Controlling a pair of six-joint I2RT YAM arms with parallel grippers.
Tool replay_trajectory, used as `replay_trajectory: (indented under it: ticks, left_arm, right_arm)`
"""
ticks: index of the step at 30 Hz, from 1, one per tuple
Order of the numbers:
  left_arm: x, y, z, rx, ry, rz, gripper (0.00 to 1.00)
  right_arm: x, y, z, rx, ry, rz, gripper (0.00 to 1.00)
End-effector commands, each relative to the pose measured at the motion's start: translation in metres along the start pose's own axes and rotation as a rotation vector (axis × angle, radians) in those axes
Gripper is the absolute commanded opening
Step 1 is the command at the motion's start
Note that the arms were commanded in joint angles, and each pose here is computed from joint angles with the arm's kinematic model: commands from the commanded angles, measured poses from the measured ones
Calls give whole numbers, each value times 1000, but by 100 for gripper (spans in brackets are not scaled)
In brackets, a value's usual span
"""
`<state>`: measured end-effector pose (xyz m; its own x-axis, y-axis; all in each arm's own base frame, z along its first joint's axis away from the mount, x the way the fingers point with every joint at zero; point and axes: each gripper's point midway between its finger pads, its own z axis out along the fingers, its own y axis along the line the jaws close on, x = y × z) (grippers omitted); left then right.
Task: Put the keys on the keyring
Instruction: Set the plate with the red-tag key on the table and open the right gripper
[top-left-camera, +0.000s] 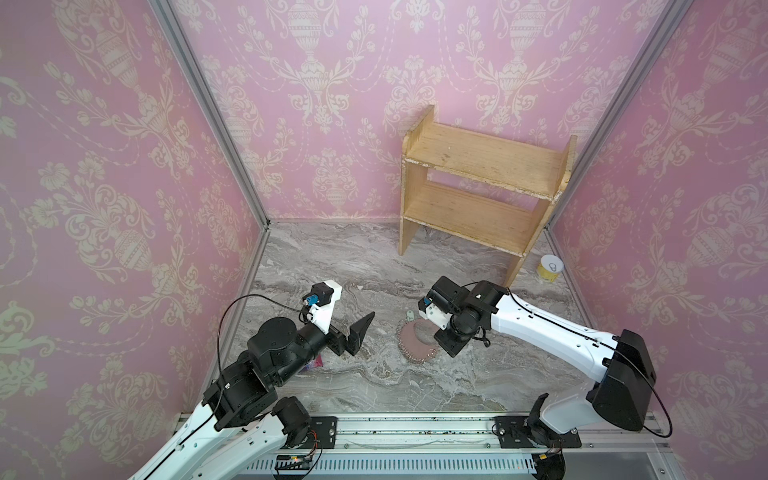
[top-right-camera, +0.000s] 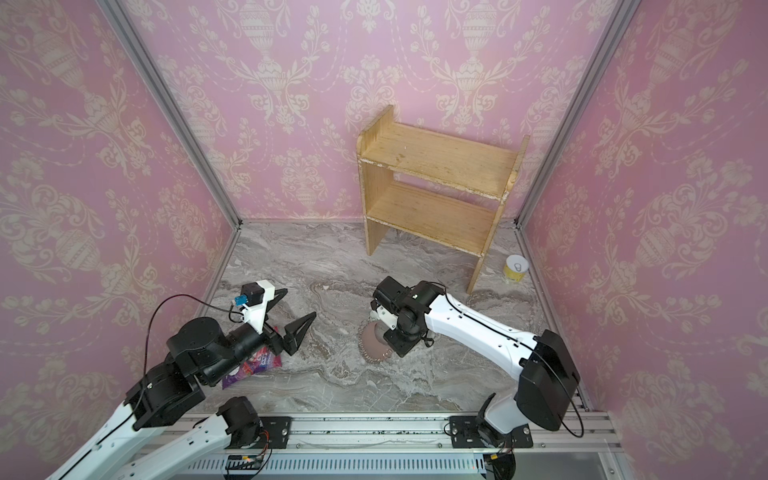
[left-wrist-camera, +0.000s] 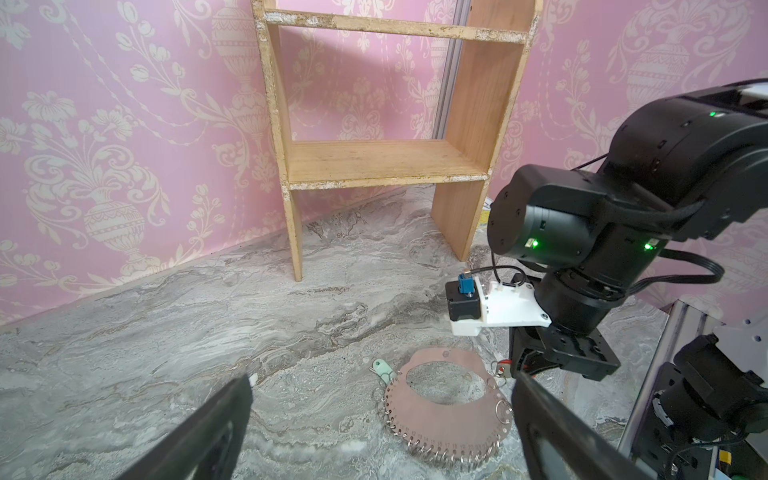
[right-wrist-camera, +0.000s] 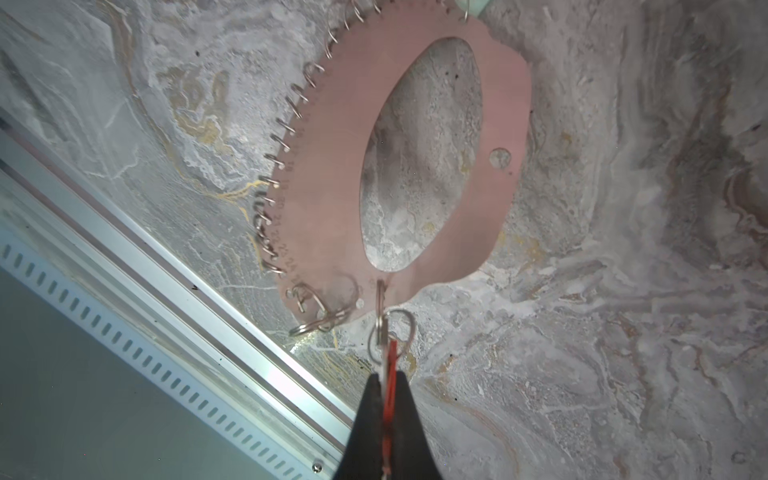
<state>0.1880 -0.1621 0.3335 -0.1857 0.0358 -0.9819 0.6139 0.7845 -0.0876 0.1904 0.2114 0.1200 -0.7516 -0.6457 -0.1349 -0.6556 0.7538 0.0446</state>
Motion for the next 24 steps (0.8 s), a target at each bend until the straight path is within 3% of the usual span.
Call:
replay_trajectory:
  ticks: [1, 9, 13, 17, 24]
  left_arm:
    - [-9, -4, -2, 23, -19, -4, 99]
    - [-4, -5, 4, 29, -7, -5, 99]
    - [-6, -6, 4, 27, -3, -14, 99]
    - [-4, 0, 3, -3, 9, -13, 99]
    - [0, 8, 12, -58, 33, 0, 99]
  right_arm:
    - [13, -25, 5, 128, -8, 121, 0]
    - [24, -39, 28, 166, -20, 253, 0]
    - [33, -51, 31, 226, -7, 274, 19]
    - [36, -64, 18, 281, -54, 305, 46]
    - [27, -77, -10, 301, -186, 347, 66]
